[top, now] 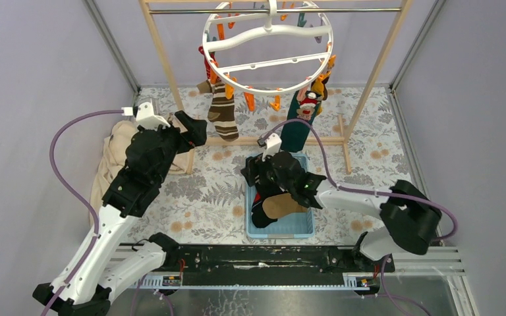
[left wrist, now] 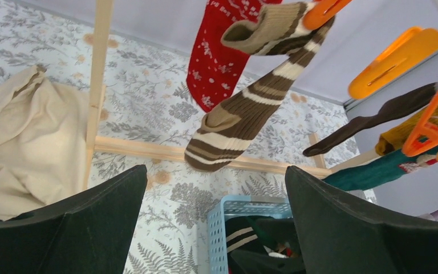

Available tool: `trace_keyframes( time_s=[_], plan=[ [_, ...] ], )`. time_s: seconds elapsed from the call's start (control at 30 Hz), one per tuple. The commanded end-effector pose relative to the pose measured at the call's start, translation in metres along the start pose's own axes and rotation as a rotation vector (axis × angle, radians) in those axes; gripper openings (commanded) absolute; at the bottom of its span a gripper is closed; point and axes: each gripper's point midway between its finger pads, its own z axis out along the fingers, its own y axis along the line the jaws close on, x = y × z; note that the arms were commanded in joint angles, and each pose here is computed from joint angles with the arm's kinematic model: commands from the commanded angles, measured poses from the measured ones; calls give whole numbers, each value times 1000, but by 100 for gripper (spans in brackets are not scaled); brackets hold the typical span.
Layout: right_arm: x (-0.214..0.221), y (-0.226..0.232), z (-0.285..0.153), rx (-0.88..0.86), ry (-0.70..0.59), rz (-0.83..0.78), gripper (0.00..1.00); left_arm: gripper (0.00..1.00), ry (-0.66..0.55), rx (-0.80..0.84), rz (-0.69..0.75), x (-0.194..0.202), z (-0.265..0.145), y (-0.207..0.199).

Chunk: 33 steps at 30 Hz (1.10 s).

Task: Remove the socks clipped to the hanger
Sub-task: Remove the sock from the hanger.

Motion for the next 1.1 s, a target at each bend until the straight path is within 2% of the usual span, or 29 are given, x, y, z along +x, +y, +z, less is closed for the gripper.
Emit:
trace_keyframes(
  time_s=[0.0, 0.3, 0.6, 1.07],
  plan=[
    [-67, 17, 21, -56, -277, -25, 83, 99, 9, -71, 1, 5, -4, 16],
    [-90, 10, 59, 0, -412, -66, 88, 99, 14, -65, 20, 5, -9, 18],
    [-105, -7, 86, 110, -458, -66, 89, 99, 26, -68, 38, 10, -5, 20],
    [-128, 29, 111, 264, -511, -332, 93, 99, 22, -108, 70, 7, -4, 28]
  ],
)
